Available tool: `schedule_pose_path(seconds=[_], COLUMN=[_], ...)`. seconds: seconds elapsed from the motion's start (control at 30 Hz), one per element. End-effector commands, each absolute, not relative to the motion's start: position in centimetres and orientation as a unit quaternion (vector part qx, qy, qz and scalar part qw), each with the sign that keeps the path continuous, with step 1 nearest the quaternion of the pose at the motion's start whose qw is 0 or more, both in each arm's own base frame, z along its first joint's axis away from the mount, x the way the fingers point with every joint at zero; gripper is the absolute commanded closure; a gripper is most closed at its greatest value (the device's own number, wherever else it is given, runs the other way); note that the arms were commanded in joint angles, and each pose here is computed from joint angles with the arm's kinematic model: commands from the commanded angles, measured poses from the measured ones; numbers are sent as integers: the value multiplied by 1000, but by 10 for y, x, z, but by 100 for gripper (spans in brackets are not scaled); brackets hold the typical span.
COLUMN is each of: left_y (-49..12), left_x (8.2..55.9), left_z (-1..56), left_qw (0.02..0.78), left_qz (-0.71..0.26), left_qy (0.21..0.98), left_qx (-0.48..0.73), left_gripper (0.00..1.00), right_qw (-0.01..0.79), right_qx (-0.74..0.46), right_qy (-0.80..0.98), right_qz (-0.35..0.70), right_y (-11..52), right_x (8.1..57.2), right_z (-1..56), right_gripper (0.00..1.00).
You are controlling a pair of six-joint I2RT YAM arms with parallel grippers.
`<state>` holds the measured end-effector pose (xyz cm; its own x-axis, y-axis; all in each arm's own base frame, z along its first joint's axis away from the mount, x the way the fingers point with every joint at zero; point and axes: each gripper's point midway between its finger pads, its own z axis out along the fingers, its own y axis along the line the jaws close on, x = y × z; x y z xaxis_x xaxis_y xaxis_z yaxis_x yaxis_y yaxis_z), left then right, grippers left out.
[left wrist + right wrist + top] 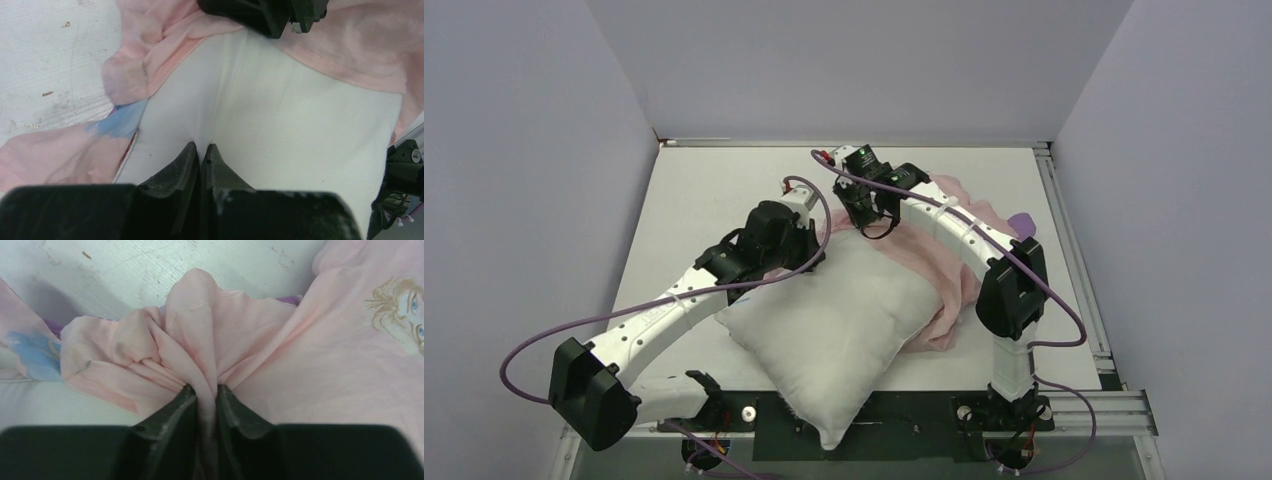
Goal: Remove the pillowcase from the pillow
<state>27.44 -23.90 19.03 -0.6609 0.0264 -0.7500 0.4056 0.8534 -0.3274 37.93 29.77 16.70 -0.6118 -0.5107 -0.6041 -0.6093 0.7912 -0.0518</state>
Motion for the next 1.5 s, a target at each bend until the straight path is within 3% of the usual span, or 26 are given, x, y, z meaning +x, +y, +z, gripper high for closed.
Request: schedule_pose_path(seconds=[0.0,0.37,0.6,0.73,0.9,1.13,1.4,1.47], left_y=[-207,-117,-60,-46,-62,-97,-135,-146], left_x=[288,309,307,313,336,352,307,288], left_z=[220,255,232,195,180,235,277,281], left_qw=[440,475,455,419,403,451,487,492], left_qz=[-216,-146,-68,-58,-98,-123,-108,-116], left_qy=[866,867,887,903,907,884,863,855], left_qx=[98,25,-48,-80,-77,-21,84,116], left_gripper=[100,100,100,100,99,59,39,27], right_qw=[314,418,427,405,392,416,436,442], right_qx=[-267,-82,35,37,-5,-50,-62,-67], right_qy=[911,903,902,913,911,888,872,868], right_qz=[-26,-58,-45,3,126,190,214,217], right_y=[235,127,55,60,120,175,185,186], right_x=[402,453,454,454,457,463,446,437], right_z=[183,274,271,240,219,244,273,281], right_gripper=[92,95,95,95,94,77,53,46])
